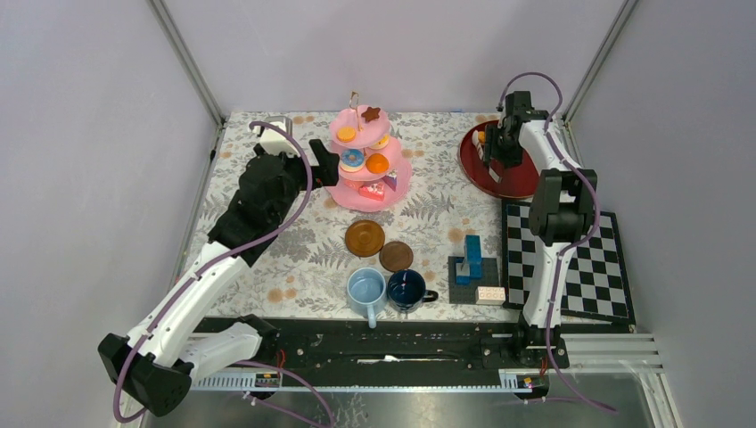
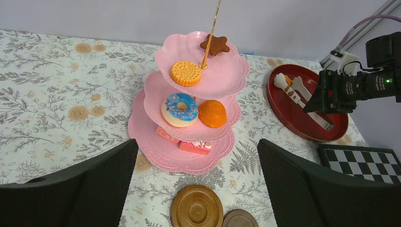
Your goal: Serve the afternoon tea
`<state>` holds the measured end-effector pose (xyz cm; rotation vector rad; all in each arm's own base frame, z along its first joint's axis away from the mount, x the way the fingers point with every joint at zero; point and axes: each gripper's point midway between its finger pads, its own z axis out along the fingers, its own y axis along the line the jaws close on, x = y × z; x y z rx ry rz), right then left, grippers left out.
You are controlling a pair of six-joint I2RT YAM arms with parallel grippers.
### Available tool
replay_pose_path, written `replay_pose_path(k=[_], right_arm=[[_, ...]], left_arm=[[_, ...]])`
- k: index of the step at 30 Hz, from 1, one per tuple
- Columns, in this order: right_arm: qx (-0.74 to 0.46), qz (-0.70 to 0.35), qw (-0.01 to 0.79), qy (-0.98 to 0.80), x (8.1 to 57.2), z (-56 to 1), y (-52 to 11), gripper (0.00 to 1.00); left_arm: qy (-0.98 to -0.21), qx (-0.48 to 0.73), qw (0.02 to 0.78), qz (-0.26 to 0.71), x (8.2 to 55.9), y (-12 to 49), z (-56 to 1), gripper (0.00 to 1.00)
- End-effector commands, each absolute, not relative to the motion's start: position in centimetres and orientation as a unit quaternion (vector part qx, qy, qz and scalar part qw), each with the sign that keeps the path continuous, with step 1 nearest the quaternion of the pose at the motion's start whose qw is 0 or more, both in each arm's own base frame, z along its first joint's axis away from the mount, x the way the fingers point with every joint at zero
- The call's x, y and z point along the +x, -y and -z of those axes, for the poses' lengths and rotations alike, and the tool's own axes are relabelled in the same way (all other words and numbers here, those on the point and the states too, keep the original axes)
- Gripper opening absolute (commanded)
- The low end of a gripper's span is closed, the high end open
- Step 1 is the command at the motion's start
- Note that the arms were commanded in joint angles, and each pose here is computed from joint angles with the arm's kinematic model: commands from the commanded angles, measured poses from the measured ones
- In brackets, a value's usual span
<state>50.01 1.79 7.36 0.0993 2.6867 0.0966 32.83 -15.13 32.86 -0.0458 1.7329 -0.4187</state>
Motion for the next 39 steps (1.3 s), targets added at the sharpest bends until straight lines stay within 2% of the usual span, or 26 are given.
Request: replay_pose_path(k=[1, 8, 16, 22, 33, 39], right_arm=[[0.028, -0.043, 0.242, -0.969, 51.4, -8.5, -2.3, 0.61], [0.030, -0.046, 0.244, -0.968, 51.7, -8.4, -2.3, 0.59], [0.033, -0.046, 0.267, -0.962, 52.2, -10.2, -2.3, 0.47], [0.044, -0.043, 0.300, -0.952, 52.1, -13.8, -2.1, 0.43], [0.061, -0.046, 0.337, -0.938, 49.6, -18.2, -2.0, 0.40], [0.052, -0.119, 0.353, -0.927, 46.4, -21.0, -4.8, 0.38]], left_arm=[[-0.743, -0.024, 0.642, 0.188, 33.3, 15.3, -33.8, 0.99], [-0.744, -0.024, 0.641, 0.188, 33.3, 15.3, -33.8, 0.99], [-0.743, -0.023, 0.641, 0.190, 33.3, 15.4, -33.7, 0.99], [-0.743, -0.023, 0.640, 0.192, 33.3, 15.5, -33.7, 0.99], [-0.740, -0.022, 0.642, 0.198, 33.1, 15.5, -34.0, 0.99], [-0.741, -0.022, 0.641, 0.200, 33.2, 15.6, -33.9, 0.99]])
